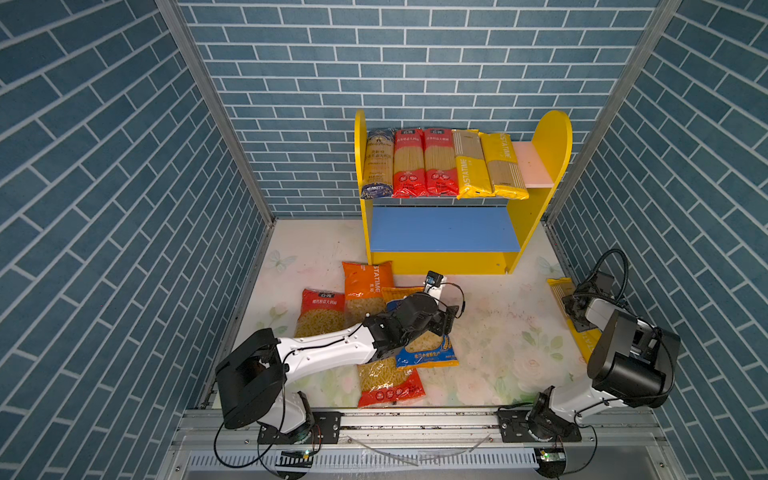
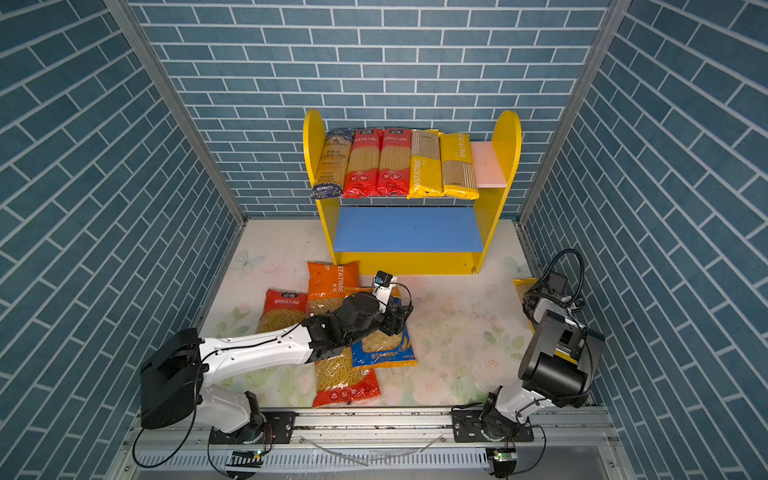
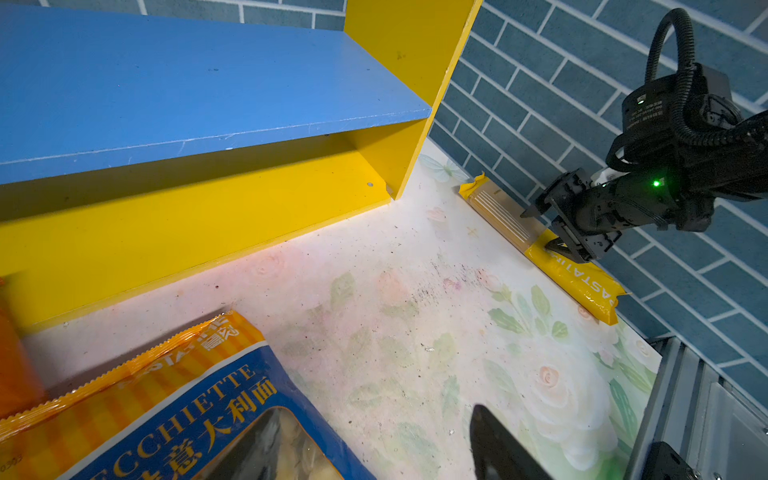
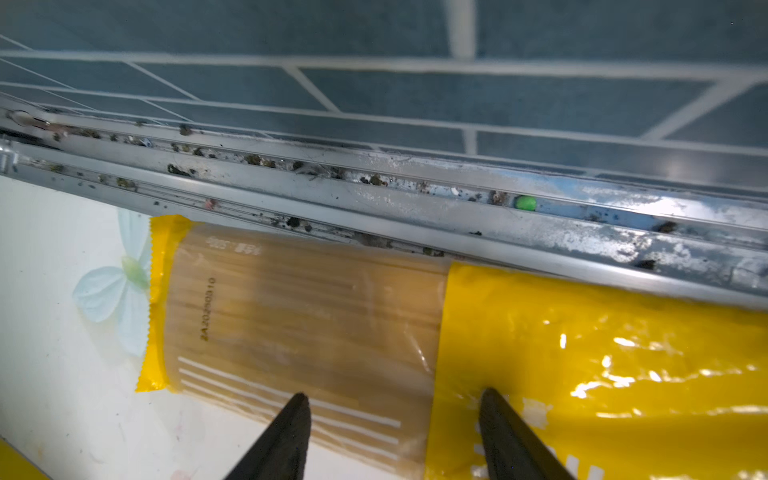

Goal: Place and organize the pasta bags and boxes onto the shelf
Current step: 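Grasp the last yellow spaghetti pack with the right gripper and drag it toward the shelf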

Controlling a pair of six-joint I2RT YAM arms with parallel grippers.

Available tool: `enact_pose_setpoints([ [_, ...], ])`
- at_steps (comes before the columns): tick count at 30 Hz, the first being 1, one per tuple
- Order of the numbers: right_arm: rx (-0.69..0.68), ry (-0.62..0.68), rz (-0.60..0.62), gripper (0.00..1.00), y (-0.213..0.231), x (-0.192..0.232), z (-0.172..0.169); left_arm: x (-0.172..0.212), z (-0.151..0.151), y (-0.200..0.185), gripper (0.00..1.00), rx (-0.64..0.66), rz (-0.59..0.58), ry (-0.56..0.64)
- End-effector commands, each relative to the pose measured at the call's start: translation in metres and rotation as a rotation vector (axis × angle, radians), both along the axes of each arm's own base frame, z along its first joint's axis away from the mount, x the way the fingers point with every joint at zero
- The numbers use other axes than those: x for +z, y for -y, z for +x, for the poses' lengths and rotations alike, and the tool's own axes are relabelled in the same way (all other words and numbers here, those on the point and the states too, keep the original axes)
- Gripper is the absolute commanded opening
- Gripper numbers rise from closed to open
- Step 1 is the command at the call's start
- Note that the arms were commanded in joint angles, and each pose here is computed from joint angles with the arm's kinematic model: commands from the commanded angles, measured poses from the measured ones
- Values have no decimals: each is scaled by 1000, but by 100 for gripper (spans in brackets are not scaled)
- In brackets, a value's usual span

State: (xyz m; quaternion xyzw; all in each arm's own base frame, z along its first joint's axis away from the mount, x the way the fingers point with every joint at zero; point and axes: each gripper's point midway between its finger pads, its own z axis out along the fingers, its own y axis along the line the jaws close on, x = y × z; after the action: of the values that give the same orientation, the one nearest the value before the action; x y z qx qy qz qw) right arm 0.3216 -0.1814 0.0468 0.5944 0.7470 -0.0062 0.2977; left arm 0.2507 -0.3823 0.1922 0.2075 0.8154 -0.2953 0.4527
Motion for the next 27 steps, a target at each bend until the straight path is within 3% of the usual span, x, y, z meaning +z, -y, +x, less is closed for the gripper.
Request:
enact_pose_setpoints([
  [1, -6, -13, 135, 66, -27, -25, -16, 5, -2, 3, 72, -9, -18, 9],
  [11, 85, 10, 206, 64, -68, -28, -18, 1, -1, 7, 72, -15, -20, 1],
  [16, 123, 49, 188, 64, -74, -5, -14, 1, -1, 7, 72, -16, -18, -1],
  [22, 150, 64, 77, 65, -54, 36, 0, -3, -1, 9, 72, -20, -8, -5],
  [27, 65, 47, 83, 67, -20, 27, 0, -5, -2, 8, 72, -17, -15, -16],
])
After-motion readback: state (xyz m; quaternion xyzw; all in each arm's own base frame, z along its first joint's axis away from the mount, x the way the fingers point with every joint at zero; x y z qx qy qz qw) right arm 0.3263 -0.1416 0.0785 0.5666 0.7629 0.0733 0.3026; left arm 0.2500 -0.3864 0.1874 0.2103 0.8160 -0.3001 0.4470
